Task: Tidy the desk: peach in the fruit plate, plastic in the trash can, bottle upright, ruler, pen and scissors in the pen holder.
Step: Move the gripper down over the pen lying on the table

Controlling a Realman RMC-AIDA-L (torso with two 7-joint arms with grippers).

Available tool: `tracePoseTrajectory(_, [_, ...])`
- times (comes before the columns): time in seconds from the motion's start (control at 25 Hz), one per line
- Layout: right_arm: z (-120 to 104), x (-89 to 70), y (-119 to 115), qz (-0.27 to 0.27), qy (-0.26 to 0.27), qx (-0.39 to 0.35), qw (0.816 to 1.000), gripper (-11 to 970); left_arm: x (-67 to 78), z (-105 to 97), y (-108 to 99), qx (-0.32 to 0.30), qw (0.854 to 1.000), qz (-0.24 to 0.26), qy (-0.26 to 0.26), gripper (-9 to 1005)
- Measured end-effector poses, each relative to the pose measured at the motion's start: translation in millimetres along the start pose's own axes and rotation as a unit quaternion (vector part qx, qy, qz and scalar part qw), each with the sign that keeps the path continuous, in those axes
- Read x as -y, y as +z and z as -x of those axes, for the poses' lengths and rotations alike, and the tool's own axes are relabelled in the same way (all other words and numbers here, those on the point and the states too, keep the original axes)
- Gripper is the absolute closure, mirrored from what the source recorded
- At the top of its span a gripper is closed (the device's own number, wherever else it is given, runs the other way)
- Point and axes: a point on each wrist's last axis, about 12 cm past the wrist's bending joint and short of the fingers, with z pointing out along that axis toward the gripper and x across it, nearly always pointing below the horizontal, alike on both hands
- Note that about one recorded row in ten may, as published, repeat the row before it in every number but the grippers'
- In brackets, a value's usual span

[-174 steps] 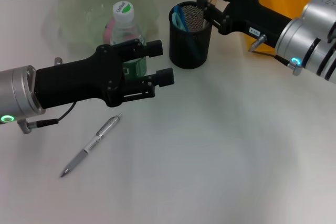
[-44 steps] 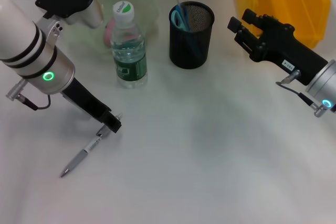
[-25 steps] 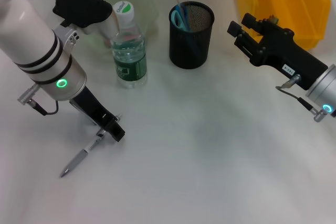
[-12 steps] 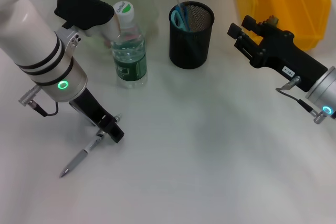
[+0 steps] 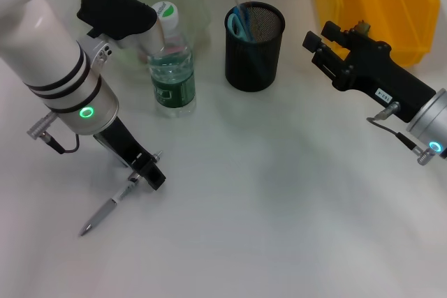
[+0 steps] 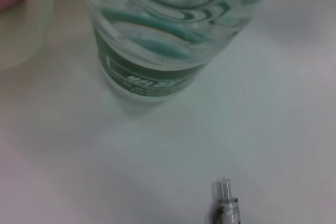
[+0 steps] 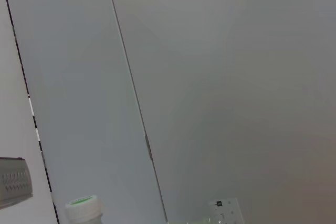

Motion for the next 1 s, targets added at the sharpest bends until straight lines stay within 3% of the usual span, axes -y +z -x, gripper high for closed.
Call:
tracePoseTrajectory(0.88, [-0.6,-0.1,-0.4,0.000,0.001,-0.001,1.000,526,2.0,1.3,0.7,-0.004,1.000,0.003,0.007,370])
tracePoseTrajectory(1.0, [-0.6,-0.1,-0.4,0.000,0.001,-0.001,1.000,526,3.6,1.2,1.9,-0.008,1.000,0.005,0.013,435])
